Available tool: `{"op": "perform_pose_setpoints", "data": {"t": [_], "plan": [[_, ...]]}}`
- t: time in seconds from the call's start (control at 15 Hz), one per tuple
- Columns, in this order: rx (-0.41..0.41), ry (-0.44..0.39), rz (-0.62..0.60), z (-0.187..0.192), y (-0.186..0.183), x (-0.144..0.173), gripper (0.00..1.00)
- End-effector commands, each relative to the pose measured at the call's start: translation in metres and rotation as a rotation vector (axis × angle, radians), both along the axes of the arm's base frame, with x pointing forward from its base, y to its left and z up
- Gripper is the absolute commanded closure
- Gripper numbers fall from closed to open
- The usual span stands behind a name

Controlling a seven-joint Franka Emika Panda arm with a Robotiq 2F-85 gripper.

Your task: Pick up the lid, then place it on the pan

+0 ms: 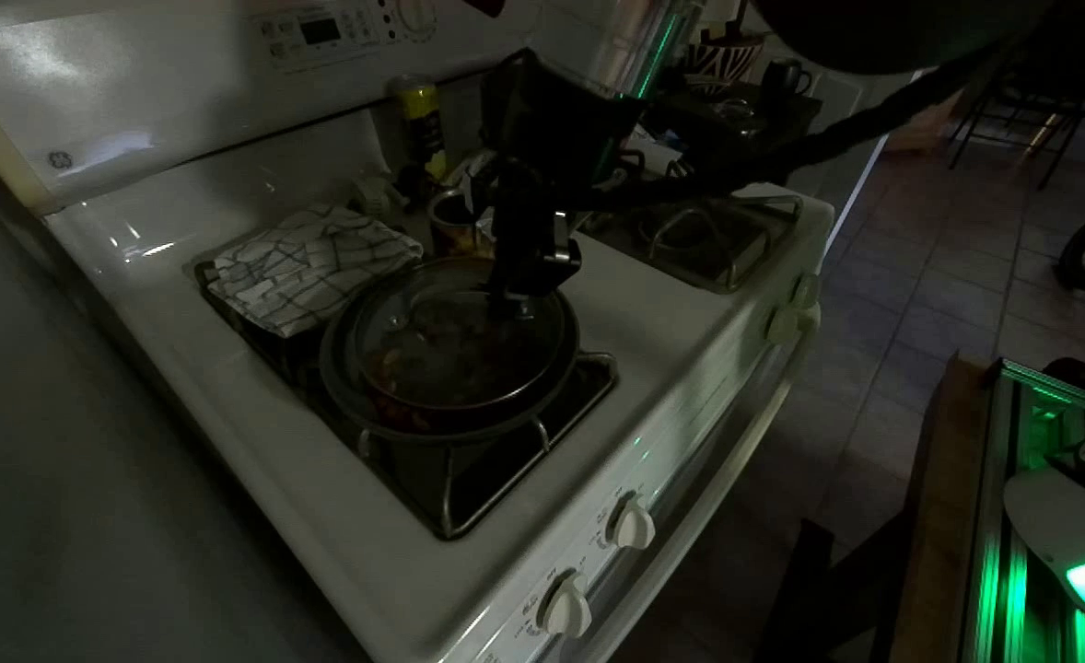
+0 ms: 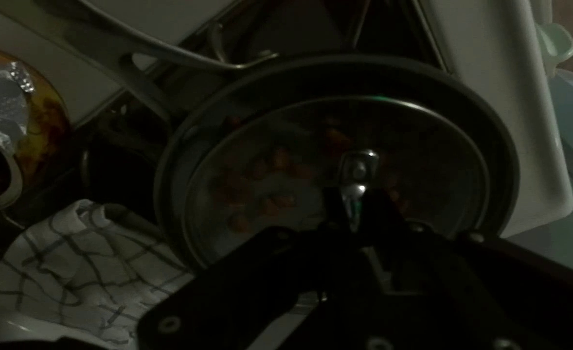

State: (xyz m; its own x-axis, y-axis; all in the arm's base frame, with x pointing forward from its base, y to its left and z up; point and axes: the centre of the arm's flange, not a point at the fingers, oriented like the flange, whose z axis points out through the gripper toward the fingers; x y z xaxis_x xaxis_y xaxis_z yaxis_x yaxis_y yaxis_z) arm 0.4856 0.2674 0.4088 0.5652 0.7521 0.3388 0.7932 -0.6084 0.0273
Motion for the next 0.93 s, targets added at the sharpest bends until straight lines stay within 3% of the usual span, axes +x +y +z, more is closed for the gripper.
{"op": "perform_pose_setpoints", "data": {"t": [0.0, 0.8, 0.87], "plan": [[0.044, 0.011, 0.013, -0.001, -0.002, 0.008, 0.95], [0.045, 0.032, 0.004, -0.018, 0.008, 0.023, 0.95], [0.046, 0.041, 0.002, -0.020, 0.010, 0.024, 0.87]]}}
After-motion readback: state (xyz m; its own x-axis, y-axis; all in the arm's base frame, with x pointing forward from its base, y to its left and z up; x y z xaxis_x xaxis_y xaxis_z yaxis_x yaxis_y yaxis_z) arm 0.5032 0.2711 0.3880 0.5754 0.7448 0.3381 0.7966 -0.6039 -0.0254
